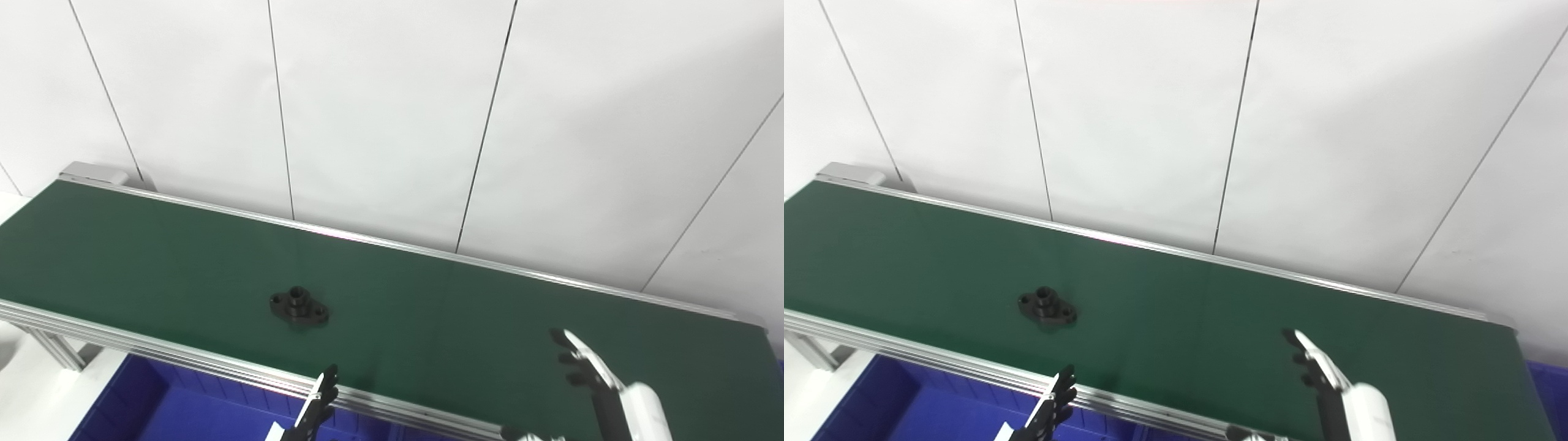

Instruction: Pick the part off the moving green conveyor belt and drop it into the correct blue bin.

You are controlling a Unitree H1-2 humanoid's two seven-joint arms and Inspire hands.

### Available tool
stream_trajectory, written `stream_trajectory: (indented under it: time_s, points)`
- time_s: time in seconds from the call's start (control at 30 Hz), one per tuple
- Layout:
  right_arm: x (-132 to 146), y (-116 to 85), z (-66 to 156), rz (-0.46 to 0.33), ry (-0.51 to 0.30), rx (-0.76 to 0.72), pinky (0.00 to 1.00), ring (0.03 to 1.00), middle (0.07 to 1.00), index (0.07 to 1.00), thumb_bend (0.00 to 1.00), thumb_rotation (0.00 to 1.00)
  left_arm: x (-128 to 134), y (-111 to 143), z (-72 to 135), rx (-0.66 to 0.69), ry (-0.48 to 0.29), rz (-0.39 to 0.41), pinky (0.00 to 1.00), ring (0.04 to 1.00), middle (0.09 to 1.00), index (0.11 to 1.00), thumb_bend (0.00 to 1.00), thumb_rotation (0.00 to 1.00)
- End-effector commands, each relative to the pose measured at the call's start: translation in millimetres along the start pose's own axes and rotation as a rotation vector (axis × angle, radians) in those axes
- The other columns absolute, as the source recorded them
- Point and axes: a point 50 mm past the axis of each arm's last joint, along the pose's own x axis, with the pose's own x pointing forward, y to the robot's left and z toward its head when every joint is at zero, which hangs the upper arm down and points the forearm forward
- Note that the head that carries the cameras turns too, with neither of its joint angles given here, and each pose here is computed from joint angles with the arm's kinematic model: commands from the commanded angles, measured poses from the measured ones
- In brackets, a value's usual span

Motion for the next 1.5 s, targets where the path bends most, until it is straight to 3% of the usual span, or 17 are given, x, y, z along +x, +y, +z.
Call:
stream_trajectory:
  time_s: [0.0, 0.2, 0.3, 0.53, 0.77, 0.9, 1.47]
  points:
    - [16.8, -4.4, 9.1, -0.018, -0.035, -0.035, 0.64, 0.751, 0.831, 0.861, 0.91, 0.42, 4.0, 1.4, 12.4, -0.006, -0.059, -0.010, 1.00, 0.985, 0.994, 1.000, 0.79, 1.00]
    - [49.2, 4.3, 14.5, 0.038, -0.055, -0.096, 0.65, 0.778, 0.845, 0.872, 0.90, 0.45, 5.3, -0.5, 11.8, -0.014, -0.059, -0.023, 0.98, 0.977, 0.988, 1.000, 0.76, 0.99]
    - [67.6, 11.6, 18.5, 0.068, -0.065, -0.114, 0.65, 0.758, 0.819, 0.860, 0.90, 0.45, 5.5, -1.5, 13.3, -0.013, -0.054, -0.024, 0.96, 0.976, 0.996, 1.000, 0.79, 1.00]
    - [102.2, 35.5, 29.7, 0.113, -0.048, -0.174, 0.67, 0.768, 0.823, 0.873, 0.90, 0.45, 4.6, -4.3, 15.2, -0.019, -0.056, -0.026, 0.94, 0.975, 0.999, 1.000, 0.80, 0.99]
    - [131.8, 60.4, 38.8, 0.145, -0.033, -0.209, 0.63, 0.740, 0.809, 0.869, 0.91, 0.45, 2.0, -6.6, 17.6, -0.028, -0.061, -0.035, 0.94, 0.975, 0.998, 1.000, 0.78, 0.98]
    - [143.9, 69.4, 43.8, 0.173, -0.027, -0.224, 0.59, 0.707, 0.800, 0.873, 0.90, 0.51, 0.5, -8.3, 19.6, -0.028, -0.062, -0.035, 0.92, 0.966, 0.992, 1.000, 0.78, 0.98]
    - [164.5, 126.8, 63.2, 0.308, -0.050, -0.308, 0.56, 0.671, 0.782, 0.859, 0.92, 0.52, -4.4, -14.6, 29.8, -0.055, -0.065, -0.038, 0.93, 0.966, 0.991, 1.000, 0.77, 0.97]
